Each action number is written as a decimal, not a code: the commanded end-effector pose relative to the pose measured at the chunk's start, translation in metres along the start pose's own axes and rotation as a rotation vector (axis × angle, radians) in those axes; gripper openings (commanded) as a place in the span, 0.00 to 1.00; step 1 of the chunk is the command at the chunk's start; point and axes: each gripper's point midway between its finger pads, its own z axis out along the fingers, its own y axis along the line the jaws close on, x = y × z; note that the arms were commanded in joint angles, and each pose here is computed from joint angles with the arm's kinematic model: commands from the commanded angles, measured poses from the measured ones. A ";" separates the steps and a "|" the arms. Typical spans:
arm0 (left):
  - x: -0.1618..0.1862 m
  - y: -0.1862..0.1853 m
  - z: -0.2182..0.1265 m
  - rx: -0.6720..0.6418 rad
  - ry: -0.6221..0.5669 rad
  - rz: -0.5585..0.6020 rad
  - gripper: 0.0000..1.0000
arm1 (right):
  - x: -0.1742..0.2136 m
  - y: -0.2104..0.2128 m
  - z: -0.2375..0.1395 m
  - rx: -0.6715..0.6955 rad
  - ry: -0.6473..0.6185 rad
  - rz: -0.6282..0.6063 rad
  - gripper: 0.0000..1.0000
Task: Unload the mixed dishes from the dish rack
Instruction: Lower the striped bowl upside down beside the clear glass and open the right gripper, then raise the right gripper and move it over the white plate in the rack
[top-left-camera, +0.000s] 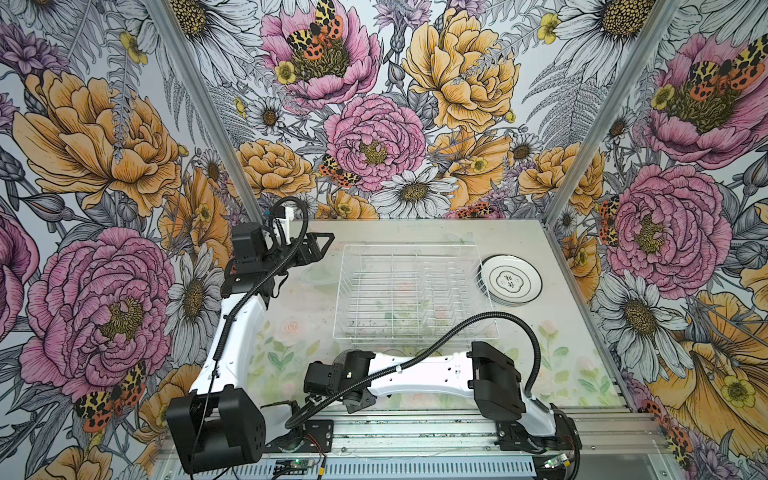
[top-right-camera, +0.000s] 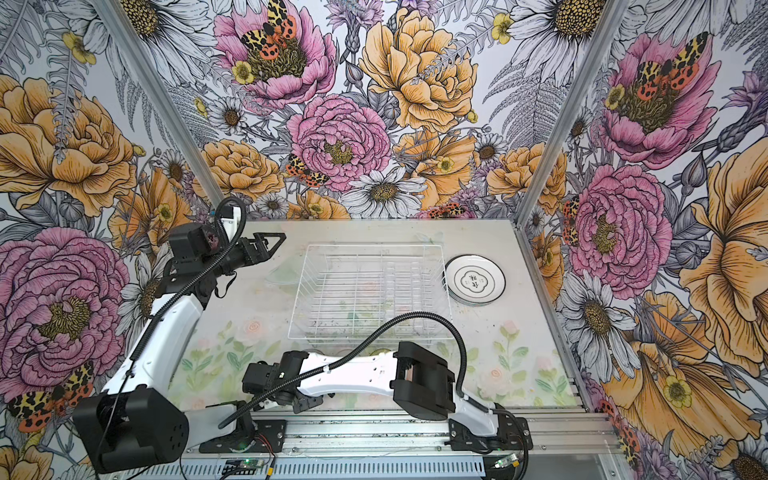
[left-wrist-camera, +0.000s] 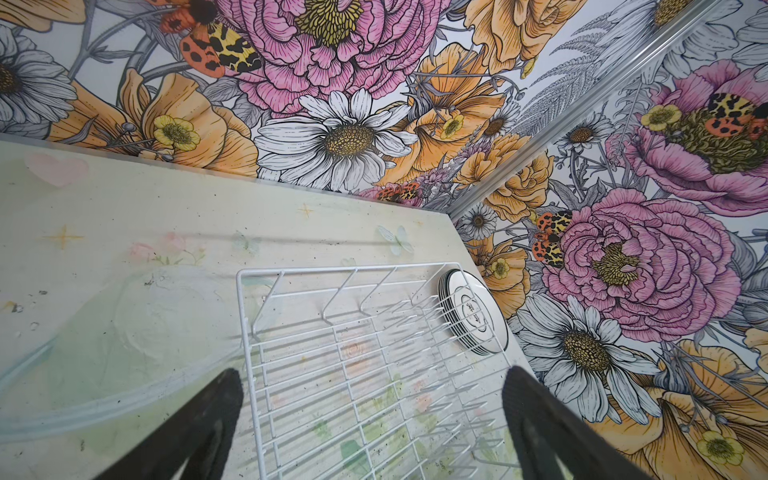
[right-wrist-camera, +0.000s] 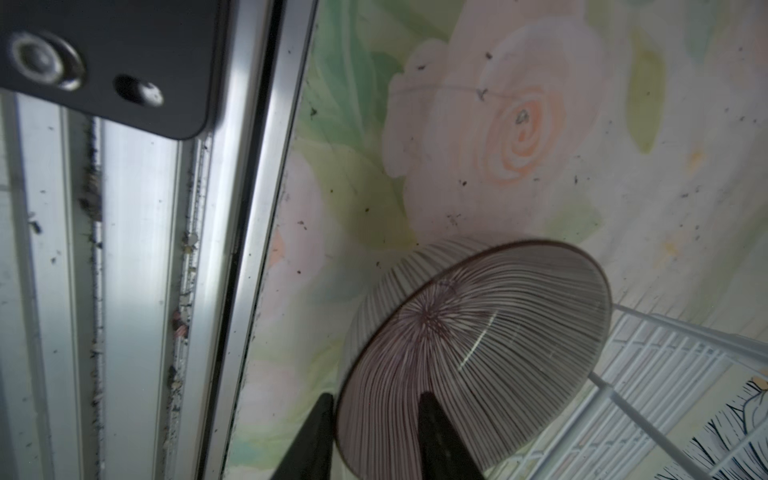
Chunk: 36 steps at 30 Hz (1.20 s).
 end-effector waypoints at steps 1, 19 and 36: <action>0.001 0.004 0.001 0.004 -0.002 0.009 0.99 | -0.015 -0.008 -0.040 0.009 -0.123 0.037 0.37; 0.008 0.018 0.006 -0.060 0.011 0.013 0.99 | 0.084 -0.081 -0.173 0.273 -0.392 0.451 0.37; 0.022 0.097 0.015 -0.356 -0.197 0.198 0.99 | 0.424 -0.112 -0.201 0.870 -0.371 1.622 0.54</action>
